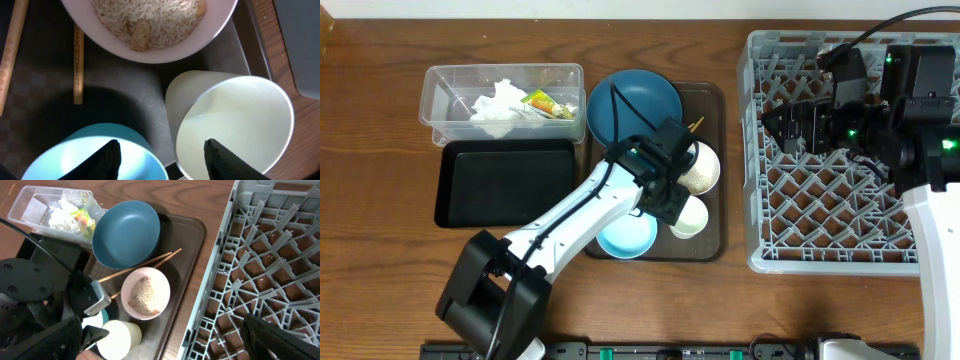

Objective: Sort waste into correct bins and load items into the dishwasher rack
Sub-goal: 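Reach the left gripper to the white cup and grasp its rim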

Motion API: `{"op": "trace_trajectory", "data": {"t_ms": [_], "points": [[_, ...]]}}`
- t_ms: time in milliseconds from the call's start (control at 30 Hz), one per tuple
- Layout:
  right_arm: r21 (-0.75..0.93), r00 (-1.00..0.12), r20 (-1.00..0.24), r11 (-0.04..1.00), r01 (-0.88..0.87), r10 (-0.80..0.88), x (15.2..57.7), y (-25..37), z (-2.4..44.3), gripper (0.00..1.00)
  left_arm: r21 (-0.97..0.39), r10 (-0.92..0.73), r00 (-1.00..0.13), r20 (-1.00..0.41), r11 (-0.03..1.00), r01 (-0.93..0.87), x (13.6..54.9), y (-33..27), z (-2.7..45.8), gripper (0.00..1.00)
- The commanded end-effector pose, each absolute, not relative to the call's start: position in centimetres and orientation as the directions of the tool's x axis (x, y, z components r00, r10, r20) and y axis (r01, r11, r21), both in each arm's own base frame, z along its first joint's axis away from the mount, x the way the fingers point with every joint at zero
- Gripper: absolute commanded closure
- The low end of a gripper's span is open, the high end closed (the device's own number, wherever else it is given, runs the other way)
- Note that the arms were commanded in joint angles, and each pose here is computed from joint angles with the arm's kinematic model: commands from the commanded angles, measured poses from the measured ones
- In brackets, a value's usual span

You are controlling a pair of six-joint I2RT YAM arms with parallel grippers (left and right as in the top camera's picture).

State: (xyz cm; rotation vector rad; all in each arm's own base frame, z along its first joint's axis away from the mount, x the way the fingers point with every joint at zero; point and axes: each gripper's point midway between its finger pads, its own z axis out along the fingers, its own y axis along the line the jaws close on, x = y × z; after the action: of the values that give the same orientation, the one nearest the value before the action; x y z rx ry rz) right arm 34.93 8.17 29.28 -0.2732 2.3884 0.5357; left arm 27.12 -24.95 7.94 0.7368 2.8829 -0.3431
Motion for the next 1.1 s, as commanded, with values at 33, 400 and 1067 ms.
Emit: {"op": "trace_trajectory", "data": {"t_ms": [33,400,1067], "points": [[0.287,-0.749,-0.661,0.906,-0.312,-0.049,35.2,7.6,29.8,0.01,-0.148,0.437,-0.878,-0.194,0.872,0.466,27.4,-24.3,7.7,0.45],[0.285,-0.749,-0.661,0.907,-0.311,-0.049,35.2,7.6,29.8,0.01,-0.16,0.38,-0.908,-0.176,0.899,0.408,27.2,-24.2,7.3,0.57],[0.28,-0.751,-0.658,0.91,-0.306,-0.049,35.2,7.4,29.7,0.01,-0.164,0.338,-0.929,-0.153,0.918,0.361,27.2,-24.4,6.3,0.74]]}}
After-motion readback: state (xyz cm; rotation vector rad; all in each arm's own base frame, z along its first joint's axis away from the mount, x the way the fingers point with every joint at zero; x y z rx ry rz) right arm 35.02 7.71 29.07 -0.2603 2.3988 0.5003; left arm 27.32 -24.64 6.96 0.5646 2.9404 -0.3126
